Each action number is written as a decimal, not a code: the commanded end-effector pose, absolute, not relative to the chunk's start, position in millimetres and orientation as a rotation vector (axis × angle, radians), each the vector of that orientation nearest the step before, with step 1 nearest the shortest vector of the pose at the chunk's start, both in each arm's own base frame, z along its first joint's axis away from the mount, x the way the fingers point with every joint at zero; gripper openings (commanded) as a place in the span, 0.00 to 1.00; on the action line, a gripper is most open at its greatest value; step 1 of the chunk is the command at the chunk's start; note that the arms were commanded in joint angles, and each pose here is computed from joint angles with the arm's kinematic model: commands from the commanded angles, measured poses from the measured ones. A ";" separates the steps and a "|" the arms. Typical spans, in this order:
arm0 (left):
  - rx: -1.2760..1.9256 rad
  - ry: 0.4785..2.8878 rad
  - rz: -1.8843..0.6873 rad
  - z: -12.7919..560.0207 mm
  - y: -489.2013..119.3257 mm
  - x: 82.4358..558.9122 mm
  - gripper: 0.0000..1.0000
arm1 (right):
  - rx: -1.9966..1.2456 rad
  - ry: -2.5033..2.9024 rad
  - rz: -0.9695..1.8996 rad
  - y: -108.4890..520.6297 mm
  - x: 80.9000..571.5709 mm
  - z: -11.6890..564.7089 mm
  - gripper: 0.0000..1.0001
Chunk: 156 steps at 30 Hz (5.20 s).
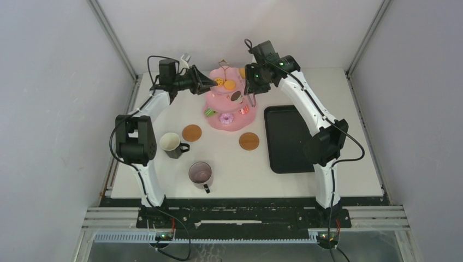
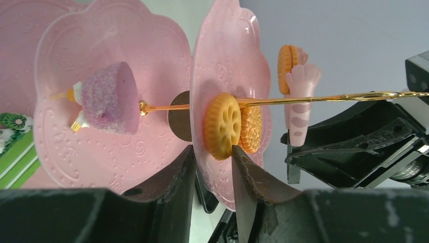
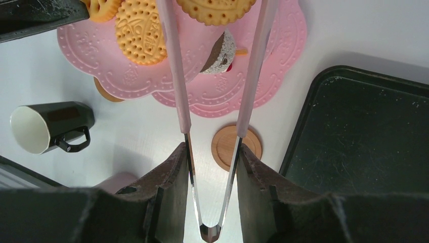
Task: Serve the afternoon tea
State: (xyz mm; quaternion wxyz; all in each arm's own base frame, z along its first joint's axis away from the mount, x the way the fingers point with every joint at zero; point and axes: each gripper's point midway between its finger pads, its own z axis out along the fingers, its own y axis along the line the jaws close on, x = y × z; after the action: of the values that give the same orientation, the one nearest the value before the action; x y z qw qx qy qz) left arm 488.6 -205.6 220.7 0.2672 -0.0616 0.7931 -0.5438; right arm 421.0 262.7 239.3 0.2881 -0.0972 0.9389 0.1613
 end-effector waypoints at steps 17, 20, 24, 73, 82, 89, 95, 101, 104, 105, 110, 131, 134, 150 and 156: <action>-0.304 1.911 -1.347 260.8 -177.6 489.0 0.55 | -0.323 2.394 0.480 290.3 433.1 264.1 0.16; -0.325 1.870 -1.354 267.1 -176.1 490.4 0.56 | -0.323 2.396 0.479 291.2 434.4 262.0 0.16; -0.344 1.832 -1.348 273.7 -173.9 490.4 0.57 | -0.325 2.391 0.486 293.2 436.4 262.2 0.16; -0.380 1.866 -1.320 252.9 -181.5 464.0 0.57 | -0.286 2.342 0.508 293.0 445.8 275.5 0.48; -0.383 1.866 -1.318 252.6 -181.2 462.5 0.57 | -0.271 2.348 0.541 293.4 446.4 274.1 0.49; -0.380 1.866 -1.317 253.3 -181.0 461.9 0.57 | -0.263 2.345 0.537 292.3 447.7 274.7 0.51; -0.379 1.865 -1.314 253.4 -180.0 461.5 0.57 | -0.248 2.322 0.523 289.2 449.4 280.7 0.48; -0.383 1.863 -1.310 253.8 -179.3 459.7 0.57 | -0.225 2.279 0.514 284.5 449.9 292.5 0.47; -0.386 1.856 -1.305 256.0 -178.4 459.5 0.57 | -0.209 2.260 0.505 280.9 451.3 297.0 0.47; -0.388 1.854 -1.302 256.6 -177.5 459.5 0.57 | -0.206 2.255 0.503 280.2 451.1 297.9 0.47; -0.398 1.842 -1.288 260.3 -175.0 459.6 0.57 | -0.181 2.221 0.497 274.3 451.7 307.1 0.45; -0.476 1.828 -1.101 262.9 -145.9 440.5 0.58 | -0.053 2.154 0.363 214.3 430.2 322.6 0.41; -0.496 1.838 -1.039 260.3 -138.2 431.0 0.58 | -0.010 2.170 0.328 192.1 415.6 311.4 0.41; -0.414 1.892 -0.706 250.6 -117.5 333.7 0.58 | 0.262 2.402 0.153 120.1 327.4 161.2 0.41; -0.319 1.883 -0.653 255.3 -120.3 296.4 0.58 | 0.306 2.472 0.110 121.7 315.8 122.1 0.43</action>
State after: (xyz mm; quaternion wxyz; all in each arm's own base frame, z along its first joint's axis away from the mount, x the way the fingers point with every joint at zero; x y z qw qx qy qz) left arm 314.0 -131.5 263.6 0.5136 -0.1522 0.7837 -0.3145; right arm 294.4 110.8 107.7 0.2662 0.0839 0.9600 0.0213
